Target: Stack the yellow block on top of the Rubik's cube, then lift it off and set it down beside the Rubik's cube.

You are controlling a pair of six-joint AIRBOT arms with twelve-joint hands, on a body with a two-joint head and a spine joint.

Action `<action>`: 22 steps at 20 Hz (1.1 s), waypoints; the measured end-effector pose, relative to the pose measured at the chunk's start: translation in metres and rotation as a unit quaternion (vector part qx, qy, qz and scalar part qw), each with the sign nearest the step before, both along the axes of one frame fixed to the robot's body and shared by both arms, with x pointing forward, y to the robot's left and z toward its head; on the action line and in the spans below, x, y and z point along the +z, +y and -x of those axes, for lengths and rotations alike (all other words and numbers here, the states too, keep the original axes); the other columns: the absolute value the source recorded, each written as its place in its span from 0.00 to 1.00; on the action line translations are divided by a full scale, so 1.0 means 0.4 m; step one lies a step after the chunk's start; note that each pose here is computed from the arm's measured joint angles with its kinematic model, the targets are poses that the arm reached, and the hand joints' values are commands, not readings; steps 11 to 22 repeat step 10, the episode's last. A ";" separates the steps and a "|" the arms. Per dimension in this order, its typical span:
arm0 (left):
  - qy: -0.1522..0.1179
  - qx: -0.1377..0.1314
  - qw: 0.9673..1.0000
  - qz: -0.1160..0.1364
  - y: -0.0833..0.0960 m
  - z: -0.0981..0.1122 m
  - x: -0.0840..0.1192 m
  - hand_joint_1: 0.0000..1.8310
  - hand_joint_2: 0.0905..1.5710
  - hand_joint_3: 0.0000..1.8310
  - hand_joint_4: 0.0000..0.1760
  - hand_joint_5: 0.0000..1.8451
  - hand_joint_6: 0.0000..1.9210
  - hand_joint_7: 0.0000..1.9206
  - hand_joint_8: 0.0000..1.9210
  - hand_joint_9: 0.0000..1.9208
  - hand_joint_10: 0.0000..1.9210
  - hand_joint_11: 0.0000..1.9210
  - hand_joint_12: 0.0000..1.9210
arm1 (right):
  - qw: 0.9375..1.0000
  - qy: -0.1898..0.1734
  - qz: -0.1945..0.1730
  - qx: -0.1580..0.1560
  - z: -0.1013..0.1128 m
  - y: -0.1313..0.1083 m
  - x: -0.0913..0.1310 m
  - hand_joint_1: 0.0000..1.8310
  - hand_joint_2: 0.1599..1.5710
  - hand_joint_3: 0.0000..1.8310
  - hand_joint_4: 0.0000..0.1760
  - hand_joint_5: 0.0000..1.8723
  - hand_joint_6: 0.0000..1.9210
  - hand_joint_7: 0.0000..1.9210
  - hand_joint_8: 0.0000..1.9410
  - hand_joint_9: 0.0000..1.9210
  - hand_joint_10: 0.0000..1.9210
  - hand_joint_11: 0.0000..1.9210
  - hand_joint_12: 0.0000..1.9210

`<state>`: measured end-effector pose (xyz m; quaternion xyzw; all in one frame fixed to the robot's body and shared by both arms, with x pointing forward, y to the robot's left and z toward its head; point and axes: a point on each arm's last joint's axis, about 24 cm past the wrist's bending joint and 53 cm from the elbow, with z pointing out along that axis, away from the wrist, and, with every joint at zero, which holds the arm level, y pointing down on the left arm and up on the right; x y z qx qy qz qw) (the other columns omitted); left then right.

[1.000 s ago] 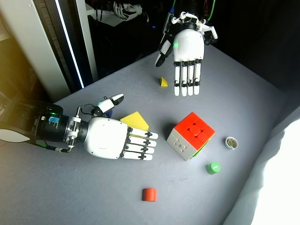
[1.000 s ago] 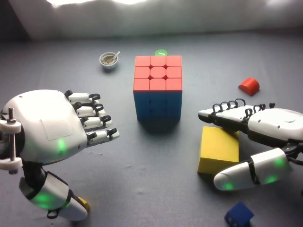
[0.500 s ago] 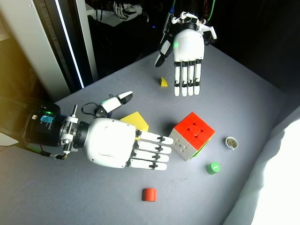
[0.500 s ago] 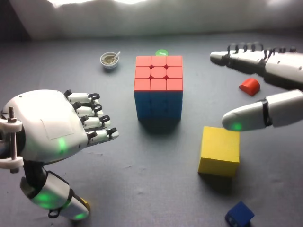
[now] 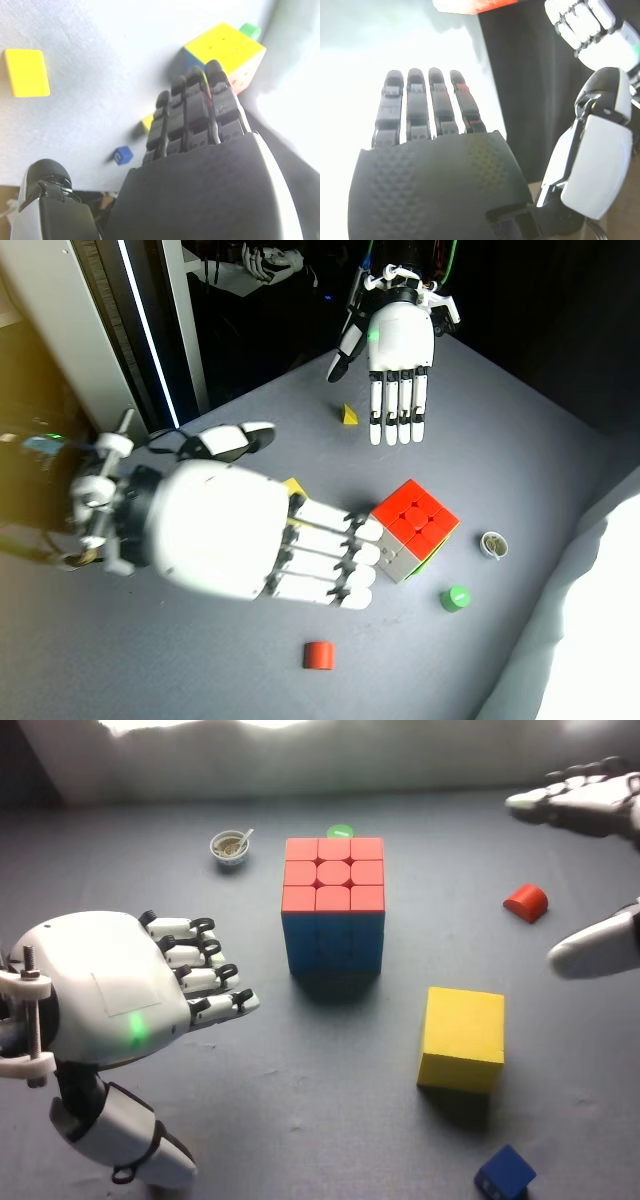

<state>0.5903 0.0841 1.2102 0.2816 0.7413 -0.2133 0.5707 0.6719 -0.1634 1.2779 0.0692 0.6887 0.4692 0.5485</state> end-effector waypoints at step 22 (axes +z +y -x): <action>0.001 0.001 1.000 0.001 -0.003 0.003 0.000 0.06 0.55 0.00 0.00 0.04 0.00 0.05 0.00 0.06 0.00 0.01 0.13 | 0.999 -0.022 0.020 0.022 0.037 0.015 0.036 0.21 0.44 0.01 0.00 0.00 0.00 0.00 0.00 0.00 0.00 0.00 0.00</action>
